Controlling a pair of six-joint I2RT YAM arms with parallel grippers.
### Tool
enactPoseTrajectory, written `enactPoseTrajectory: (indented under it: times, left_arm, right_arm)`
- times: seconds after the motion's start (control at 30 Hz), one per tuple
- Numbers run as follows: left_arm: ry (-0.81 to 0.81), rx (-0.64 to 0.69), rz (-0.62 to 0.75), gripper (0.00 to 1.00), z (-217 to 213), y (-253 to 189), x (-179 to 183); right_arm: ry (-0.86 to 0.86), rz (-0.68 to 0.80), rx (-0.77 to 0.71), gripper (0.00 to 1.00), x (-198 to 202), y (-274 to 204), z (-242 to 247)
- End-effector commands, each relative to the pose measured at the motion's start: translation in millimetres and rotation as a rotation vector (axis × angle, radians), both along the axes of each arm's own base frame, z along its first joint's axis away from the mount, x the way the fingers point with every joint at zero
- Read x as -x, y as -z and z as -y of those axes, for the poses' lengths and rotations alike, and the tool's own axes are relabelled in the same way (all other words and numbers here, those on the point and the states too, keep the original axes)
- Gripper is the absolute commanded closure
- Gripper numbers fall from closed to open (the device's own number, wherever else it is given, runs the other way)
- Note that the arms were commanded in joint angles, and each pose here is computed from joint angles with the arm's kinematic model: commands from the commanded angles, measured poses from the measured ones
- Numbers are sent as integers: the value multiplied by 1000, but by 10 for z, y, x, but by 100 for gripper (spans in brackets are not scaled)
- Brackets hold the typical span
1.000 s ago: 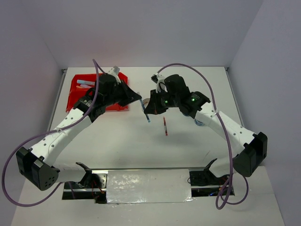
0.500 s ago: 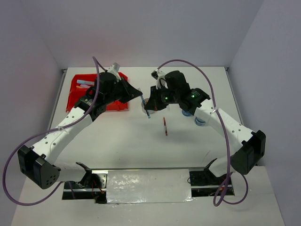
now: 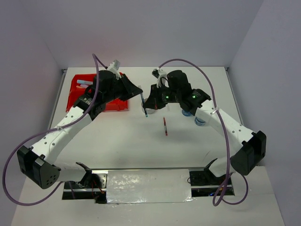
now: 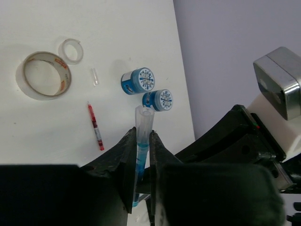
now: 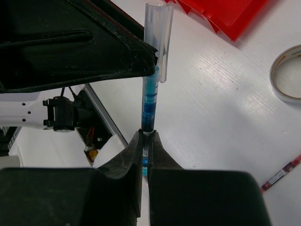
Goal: Sort the stationery into containers
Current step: Close the pen cap on the pen.
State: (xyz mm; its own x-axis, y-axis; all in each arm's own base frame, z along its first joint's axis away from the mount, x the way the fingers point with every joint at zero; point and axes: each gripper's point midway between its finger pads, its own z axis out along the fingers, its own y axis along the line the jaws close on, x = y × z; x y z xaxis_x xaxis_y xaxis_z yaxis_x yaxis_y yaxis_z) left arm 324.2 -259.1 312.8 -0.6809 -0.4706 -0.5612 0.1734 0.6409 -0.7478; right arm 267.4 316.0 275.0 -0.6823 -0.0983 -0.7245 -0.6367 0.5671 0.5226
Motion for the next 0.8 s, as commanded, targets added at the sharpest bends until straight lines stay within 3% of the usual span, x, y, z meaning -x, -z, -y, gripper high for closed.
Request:
enactPoseTrajectory:
  times: [0.0, 0.23, 0.33, 0.5, 0.6, 0.73, 0.77]
  left_arm:
    - [162, 44, -17, 73, 261, -110, 258]
    - [175, 45, -18, 66, 276, -74, 275]
    - [170, 37, -13, 71, 258, -78, 277]
    - [167, 26, -5, 98, 248, -104, 257]
    - [188, 38, 33, 100, 269, -208, 267]
    - [307, 76, 189, 100, 344, -529, 397]
    - [329, 85, 223, 100, 358, -599, 432]
  right_arm:
    - [-21, 218, -182, 100, -86, -683, -135]
    - [-5, 220, -173, 100, -131, -740, -128]
    - [-6, 220, -173, 100, -127, -748, -128]
    - [-17, 215, -173, 100, -115, -735, -144]
    - [-48, 218, -185, 99, -64, -709, -162]
    - [-153, 218, -248, 60, 85, -752, -171]
    - [-158, 217, -248, 58, 96, -745, -170]
